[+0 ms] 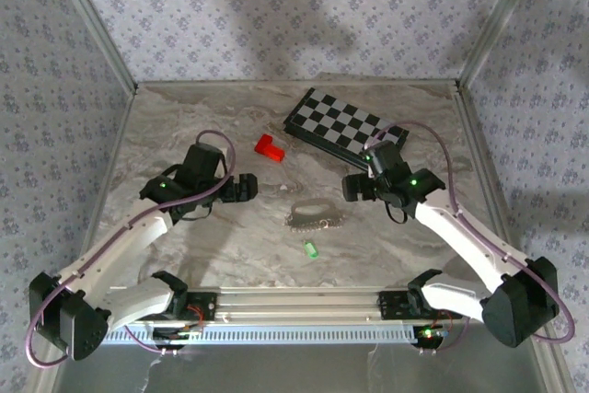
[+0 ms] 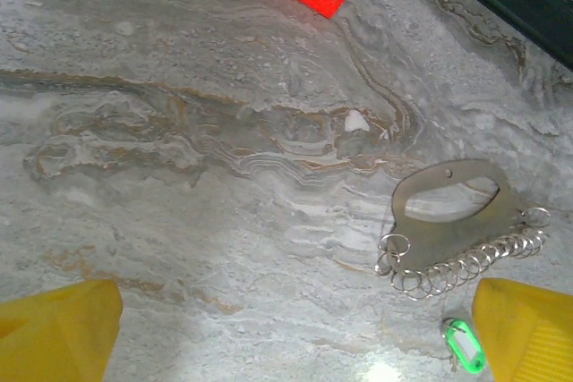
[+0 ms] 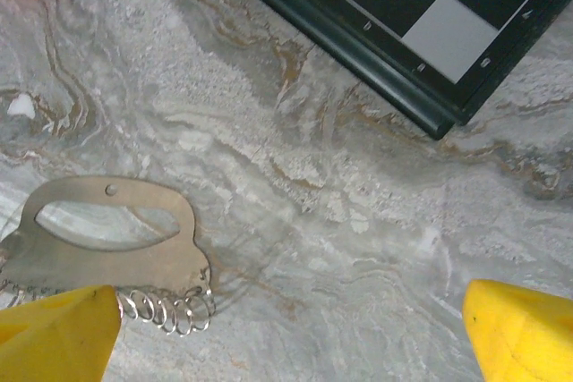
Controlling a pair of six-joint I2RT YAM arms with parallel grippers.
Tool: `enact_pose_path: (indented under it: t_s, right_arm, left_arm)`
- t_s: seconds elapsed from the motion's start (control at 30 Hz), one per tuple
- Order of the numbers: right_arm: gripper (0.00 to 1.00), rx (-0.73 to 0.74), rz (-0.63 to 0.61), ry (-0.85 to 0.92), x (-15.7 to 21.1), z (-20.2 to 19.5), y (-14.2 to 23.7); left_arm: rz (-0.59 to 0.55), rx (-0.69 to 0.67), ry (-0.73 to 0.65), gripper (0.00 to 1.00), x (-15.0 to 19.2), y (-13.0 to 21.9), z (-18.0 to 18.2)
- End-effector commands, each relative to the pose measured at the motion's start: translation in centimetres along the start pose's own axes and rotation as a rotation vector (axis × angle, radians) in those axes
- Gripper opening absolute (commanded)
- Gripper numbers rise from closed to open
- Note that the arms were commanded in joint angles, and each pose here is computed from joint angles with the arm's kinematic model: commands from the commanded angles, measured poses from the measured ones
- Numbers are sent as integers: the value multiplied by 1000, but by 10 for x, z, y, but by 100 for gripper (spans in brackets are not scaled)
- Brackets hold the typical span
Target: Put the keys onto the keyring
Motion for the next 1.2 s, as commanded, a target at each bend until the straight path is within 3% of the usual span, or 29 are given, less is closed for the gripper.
enact_pose_path:
  t_s: [0.0,0.27,1.17]
  right_arm:
    - [100,-40,39,7,-3,4,8]
    - [100,-86,115,51,5,6,12]
    - [100,-225,141,-62,18,6,-5]
  left_arm:
    - [4,53,15,100,-3,0,-11]
    - [34,76,6,100,1,-10,-19]
    - [130,74,-106,100,22,-35,-54]
Point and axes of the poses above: each hand's point on the last joint's axis, 136 mm out from that joint toward the fingers, its own y axis back along the fingers, its own z axis along the line the jaws close on, x = y × z, the point moved 10 cm from there along y, back along the fingers, and after that the axes turned 14 degrees about y, right-handed, at the moved point
